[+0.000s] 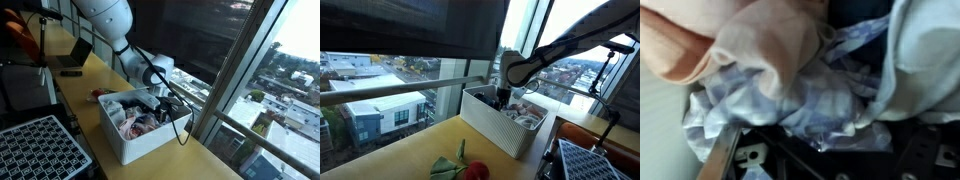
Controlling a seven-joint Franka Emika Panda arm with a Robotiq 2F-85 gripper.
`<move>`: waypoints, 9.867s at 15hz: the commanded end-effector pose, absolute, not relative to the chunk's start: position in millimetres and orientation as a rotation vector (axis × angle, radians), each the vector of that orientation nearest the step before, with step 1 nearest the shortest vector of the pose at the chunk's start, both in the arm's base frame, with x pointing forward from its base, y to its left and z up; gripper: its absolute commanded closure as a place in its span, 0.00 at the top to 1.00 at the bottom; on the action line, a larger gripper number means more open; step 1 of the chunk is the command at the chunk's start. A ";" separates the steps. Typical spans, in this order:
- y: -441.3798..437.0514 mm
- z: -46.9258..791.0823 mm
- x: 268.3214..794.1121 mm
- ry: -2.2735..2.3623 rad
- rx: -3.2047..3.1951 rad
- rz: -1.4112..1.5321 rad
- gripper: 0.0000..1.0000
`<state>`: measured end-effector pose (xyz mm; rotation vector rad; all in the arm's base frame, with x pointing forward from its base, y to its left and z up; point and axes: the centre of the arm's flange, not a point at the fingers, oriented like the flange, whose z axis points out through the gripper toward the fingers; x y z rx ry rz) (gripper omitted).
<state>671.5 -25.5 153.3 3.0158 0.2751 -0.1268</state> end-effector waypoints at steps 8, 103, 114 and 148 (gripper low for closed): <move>-56.7 162.0 633.4 0.157 3.067 -0.314 0.37; -19.9 196.7 564.9 0.144 2.996 -0.138 0.21; -3.7 406.3 567.6 0.119 2.969 0.148 0.05; 337.3 624.3 578.7 0.687 2.878 0.450 0.05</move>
